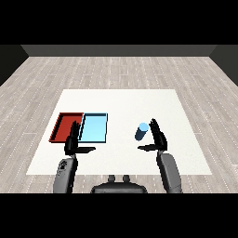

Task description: Pick the blue can and put it in the blue box

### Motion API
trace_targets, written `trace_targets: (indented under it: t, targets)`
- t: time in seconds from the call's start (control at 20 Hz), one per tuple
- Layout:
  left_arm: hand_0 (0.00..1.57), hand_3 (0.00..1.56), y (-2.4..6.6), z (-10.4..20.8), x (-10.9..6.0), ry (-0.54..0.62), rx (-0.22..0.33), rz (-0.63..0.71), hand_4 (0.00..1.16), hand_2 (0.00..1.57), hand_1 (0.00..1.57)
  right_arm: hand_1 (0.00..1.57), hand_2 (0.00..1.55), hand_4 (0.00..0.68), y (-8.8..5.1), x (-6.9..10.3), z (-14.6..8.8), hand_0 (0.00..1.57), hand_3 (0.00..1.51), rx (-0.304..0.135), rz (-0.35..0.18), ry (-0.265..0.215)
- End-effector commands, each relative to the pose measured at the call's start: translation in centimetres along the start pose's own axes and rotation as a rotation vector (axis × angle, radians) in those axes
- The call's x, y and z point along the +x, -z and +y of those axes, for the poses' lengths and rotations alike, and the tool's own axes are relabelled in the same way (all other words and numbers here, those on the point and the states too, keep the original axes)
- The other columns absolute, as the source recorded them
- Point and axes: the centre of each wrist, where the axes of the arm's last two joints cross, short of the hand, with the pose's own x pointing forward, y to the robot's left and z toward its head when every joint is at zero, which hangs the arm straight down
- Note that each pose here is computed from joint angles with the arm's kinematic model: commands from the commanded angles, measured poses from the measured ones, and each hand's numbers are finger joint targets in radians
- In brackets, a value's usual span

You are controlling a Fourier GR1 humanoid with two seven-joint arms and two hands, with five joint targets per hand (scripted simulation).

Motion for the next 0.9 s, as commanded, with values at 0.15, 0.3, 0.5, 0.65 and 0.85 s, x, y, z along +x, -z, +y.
trace_targets:
  t: [0.15,0.3,0.5,0.65,0.85]
  targets:
    - [0.00,0.00,0.16,0.3,1.0,-0.004,-0.001,-0.035,0.00,0.00,0.00,0.00,0.00,0.000,-0.6,-0.6,1.5,0.00,0.00,0.019,-0.037,0.013]
    - [0.00,0.00,-1.04,-0.1,-0.7,-0.001,0.011,-0.044,0.00,0.00,0.00,0.00,0.00,0.000,0.8,-0.9,-0.1,0.00,0.00,0.000,-0.047,0.014]
    - [0.00,0.00,-0.36,-0.2,-1.1,0.012,-0.002,-0.053,0.00,0.00,0.00,0.00,0.00,0.000,-1.1,0.6,-1.5,0.00,0.00,0.001,-0.039,0.020]
    - [0.00,0.00,-0.44,1.0,-0.3,0.005,0.002,-0.046,0.00,0.00,0.00,0.00,0.00,0.000,0.6,-0.4,-1.1,0.00,0.00,0.014,-0.034,0.008]
    - [0.00,0.00,-0.71,-0.4,-0.3,0.019,-0.003,-0.036,0.00,0.00,0.00,0.00,0.00,0.000,0.6,-2.3,-0.5,0.00,0.00,-0.019,0.001,0.009]
